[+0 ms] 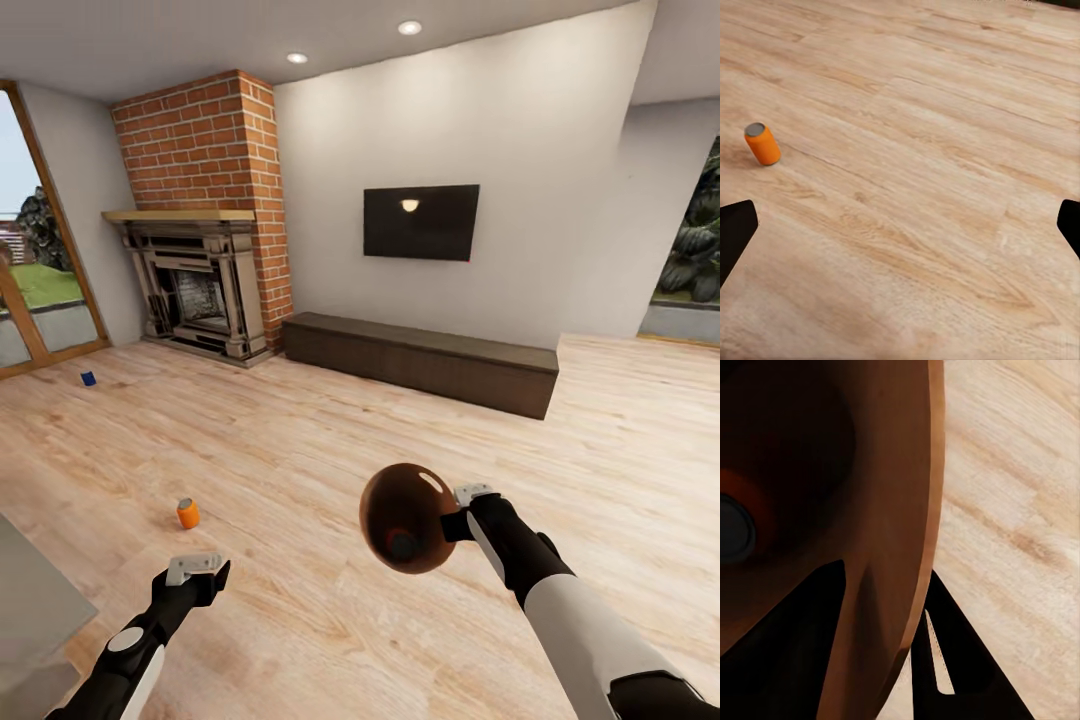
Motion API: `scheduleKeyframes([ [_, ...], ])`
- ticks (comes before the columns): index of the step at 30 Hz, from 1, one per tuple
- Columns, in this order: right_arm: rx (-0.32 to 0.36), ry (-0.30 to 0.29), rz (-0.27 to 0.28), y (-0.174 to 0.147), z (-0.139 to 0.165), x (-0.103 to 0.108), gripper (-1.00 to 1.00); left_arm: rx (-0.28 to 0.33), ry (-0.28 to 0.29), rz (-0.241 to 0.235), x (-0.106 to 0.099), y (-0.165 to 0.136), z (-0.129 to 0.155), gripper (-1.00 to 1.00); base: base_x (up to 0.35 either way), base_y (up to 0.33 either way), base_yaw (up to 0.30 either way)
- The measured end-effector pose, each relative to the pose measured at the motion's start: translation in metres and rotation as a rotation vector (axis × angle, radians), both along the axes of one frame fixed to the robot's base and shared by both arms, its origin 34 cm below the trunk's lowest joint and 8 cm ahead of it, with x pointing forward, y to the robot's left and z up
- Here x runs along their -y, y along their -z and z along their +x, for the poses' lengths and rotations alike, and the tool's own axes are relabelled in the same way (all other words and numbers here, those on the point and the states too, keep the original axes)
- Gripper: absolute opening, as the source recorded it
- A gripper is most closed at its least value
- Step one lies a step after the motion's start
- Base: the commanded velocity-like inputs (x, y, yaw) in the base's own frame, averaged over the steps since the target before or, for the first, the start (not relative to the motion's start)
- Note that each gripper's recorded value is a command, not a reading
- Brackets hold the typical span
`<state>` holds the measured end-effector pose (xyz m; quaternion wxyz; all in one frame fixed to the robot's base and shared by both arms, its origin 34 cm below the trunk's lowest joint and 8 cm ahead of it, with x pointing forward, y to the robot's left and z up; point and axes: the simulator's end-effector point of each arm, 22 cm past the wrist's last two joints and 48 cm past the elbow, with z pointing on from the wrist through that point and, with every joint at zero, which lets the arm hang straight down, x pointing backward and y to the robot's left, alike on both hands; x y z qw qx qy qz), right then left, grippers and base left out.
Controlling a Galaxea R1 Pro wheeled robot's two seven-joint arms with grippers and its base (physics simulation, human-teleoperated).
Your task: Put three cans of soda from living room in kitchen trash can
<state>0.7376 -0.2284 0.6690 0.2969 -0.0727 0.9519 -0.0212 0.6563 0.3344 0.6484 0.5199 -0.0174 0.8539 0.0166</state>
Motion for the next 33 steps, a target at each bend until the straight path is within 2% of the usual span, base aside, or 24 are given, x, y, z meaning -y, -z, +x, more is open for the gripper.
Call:
scheduleKeyframes([
  [11,-0.006,-0.003,-0.005,-0.002,-0.001,0.000,-1.00,0.004,-0.005,-0.006,-0.001,-0.005,0.001,1.00,0.000,0.000,0.008],
  [15,-0.015,-0.010,0.006,0.000,-0.003,-0.009,-1.00,0.006,-0.005,-0.005,-0.001,-0.005,0.001,1.00,0.000,0.000,-0.023],
  [18,-0.024,-0.030,0.015,0.004,-0.007,-0.023,-1.00,0.008,-0.005,-0.004,-0.001,-0.005,0.001,1.00,0.000,0.000,-0.154],
  [23,-0.023,-0.061,-0.019,0.005,-0.010,-0.029,-1.00,0.011,-0.005,-0.004,-0.001,-0.007,0.001,1.00,0.000,0.000,-0.210],
  [25,-0.024,-0.061,-0.006,0.005,-0.010,-0.033,-1.00,0.011,-0.004,-0.004,-0.001,-0.007,0.001,1.00,0.000,0.000,-0.230],
  [29,-0.021,-0.058,-0.041,0.006,-0.011,-0.028,-1.00,0.012,-0.004,-0.003,-0.001,-0.007,0.001,1.00,0.000,0.000,-0.188],
  [33,-0.022,-0.054,-0.045,0.007,-0.012,-0.029,-1.00,0.011,-0.004,-0.004,-0.001,-0.007,0.001,1.00,0.000,0.000,-0.092],
])
